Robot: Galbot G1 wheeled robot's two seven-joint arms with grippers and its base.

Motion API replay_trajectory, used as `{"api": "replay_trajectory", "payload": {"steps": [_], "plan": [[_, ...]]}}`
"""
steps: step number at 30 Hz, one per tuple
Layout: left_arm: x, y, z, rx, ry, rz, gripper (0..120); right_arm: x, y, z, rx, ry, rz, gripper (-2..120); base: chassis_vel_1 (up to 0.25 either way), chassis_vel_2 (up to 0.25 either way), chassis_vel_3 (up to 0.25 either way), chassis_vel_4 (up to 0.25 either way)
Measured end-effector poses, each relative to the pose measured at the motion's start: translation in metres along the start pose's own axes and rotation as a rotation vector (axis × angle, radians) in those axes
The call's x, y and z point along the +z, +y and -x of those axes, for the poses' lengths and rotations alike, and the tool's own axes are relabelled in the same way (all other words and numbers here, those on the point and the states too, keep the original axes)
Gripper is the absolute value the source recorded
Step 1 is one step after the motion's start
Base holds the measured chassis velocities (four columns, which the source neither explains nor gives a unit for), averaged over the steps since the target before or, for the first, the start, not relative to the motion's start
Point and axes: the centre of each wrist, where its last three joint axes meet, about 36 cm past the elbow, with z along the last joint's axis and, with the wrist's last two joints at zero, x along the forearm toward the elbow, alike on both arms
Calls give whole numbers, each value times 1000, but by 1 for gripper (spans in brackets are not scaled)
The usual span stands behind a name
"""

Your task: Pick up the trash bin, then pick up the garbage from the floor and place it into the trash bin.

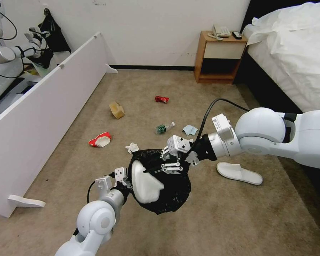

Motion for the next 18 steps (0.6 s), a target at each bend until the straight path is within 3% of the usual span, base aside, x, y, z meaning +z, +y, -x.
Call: {"api": "replay_trajectory", "payload": {"steps": [3, 6, 8, 11, 13, 18], "plan": [[-1, -1, -1, 4, -2, -4, 0, 6, 1, -1, -2, 9, 6, 50, 0, 0, 0, 0], [-1, -1, -1, 5, -2, -5, 0, 8, 1, -2, 0, 11, 9, 54, 0, 0, 0, 0], [-2, -1, -2, 7, -4, -7, 0, 14, 1, -7, 9, 21, 16, 68, 0, 0, 0, 0], [-2, -1, -2, 8, -4, -7, 0, 16, 1, -9, 12, 25, 17, 73, 0, 0, 0, 0], [-3, -1, -2, 9, -4, -6, 0, 18, 1, -12, 19, 30, 19, 85, 0, 0, 0, 0], [-2, -1, -3, 9, -3, -7, 0, 20, 3, -17, 29, 33, 24, 93, 0, 0, 0, 0]]}}
